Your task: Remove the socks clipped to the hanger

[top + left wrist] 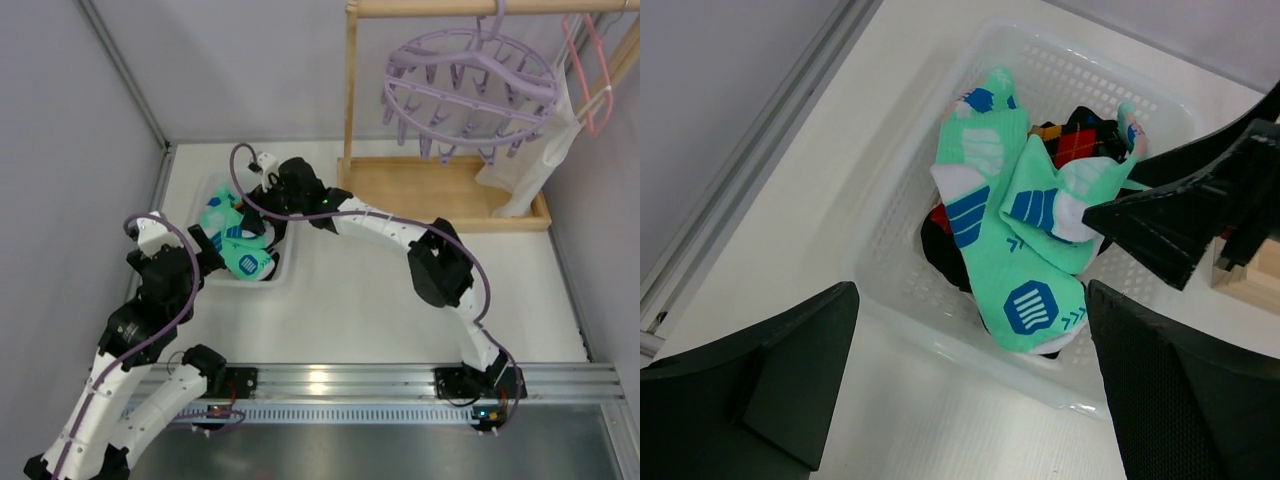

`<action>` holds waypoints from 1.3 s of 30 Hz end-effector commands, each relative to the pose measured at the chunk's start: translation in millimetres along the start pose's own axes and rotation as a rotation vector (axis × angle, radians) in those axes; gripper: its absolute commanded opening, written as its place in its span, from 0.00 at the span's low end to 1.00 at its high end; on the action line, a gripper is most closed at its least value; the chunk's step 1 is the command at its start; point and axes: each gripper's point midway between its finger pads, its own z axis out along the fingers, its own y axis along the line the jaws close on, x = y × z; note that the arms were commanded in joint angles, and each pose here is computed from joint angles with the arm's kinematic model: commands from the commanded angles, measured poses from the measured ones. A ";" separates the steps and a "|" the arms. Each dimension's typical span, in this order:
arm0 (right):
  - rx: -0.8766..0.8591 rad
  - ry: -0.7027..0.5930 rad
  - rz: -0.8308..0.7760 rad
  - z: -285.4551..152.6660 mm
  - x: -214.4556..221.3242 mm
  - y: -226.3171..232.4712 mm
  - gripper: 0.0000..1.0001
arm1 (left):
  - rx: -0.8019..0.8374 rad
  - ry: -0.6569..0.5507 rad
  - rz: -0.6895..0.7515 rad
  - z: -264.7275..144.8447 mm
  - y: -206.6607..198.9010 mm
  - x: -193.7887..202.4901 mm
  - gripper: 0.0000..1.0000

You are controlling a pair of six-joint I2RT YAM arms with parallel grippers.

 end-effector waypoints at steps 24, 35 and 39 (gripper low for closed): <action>1.093 -0.265 0.113 -412.5 63.9 -60.9 1.00 | 0.273 0.219 0.072 54.1 -49.0 33.7 0.98; 1.133 -0.365 0.168 -503.1 87.7 -38.6 0.99 | 0.243 0.099 0.056 34.8 -32.7 20.4 0.98; 1.124 -0.403 0.160 -521.4 90.8 -32.9 1.00 | 0.251 0.064 0.047 27.7 -32.1 13.4 0.98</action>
